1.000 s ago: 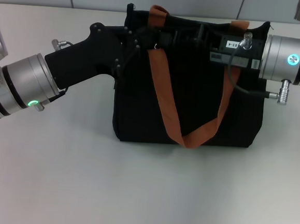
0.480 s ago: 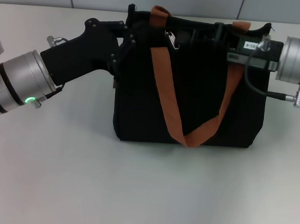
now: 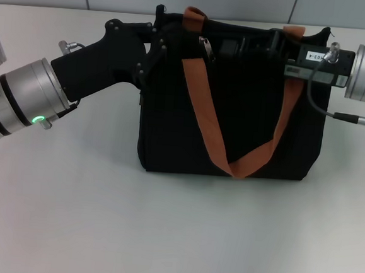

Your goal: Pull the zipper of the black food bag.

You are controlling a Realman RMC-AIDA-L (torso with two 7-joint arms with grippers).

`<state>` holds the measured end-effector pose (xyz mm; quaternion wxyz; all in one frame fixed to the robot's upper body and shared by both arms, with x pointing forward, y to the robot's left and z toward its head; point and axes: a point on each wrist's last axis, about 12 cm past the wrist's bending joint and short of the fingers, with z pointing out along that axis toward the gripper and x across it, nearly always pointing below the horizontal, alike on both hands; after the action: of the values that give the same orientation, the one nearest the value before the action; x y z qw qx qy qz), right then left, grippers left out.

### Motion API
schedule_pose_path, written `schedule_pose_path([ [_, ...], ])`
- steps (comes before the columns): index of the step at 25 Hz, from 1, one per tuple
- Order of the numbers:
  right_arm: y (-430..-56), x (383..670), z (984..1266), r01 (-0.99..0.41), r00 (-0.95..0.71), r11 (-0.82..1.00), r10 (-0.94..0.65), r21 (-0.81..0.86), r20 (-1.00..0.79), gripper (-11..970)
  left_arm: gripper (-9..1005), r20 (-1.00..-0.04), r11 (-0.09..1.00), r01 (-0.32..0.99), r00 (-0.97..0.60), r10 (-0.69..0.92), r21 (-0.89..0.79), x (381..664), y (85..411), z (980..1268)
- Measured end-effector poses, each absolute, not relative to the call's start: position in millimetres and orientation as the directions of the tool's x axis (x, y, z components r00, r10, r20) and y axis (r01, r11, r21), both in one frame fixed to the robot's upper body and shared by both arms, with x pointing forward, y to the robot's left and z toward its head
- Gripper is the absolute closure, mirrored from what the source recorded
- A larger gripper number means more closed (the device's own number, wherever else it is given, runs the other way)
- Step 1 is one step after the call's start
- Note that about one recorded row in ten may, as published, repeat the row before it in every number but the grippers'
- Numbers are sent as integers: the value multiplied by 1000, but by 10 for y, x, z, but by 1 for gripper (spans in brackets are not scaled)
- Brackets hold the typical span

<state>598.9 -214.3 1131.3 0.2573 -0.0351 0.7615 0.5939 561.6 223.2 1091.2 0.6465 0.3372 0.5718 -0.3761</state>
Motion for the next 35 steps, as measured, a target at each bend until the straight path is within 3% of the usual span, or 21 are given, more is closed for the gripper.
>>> schedule_pose_path([
  [7,-2158,6018,11352,-381,-855,298,247,875,-456,956,964,-993,489,872,64,-103,6,5609,2237,10912],
  [12,-2148,6046,11381,-391,-852,305,237,868,-467,784,964,-993,489,872,63,-104,4,5606,2241,10912],
  [23,-2001,6093,11375,-405,-857,336,183,850,-481,665,964,-992,485,875,63,-107,4,5606,2232,10916],
  [35,-1889,6061,11395,-405,-877,307,137,861,-461,674,964,-992,481,877,64,-112,3,5609,2223,10926],
])
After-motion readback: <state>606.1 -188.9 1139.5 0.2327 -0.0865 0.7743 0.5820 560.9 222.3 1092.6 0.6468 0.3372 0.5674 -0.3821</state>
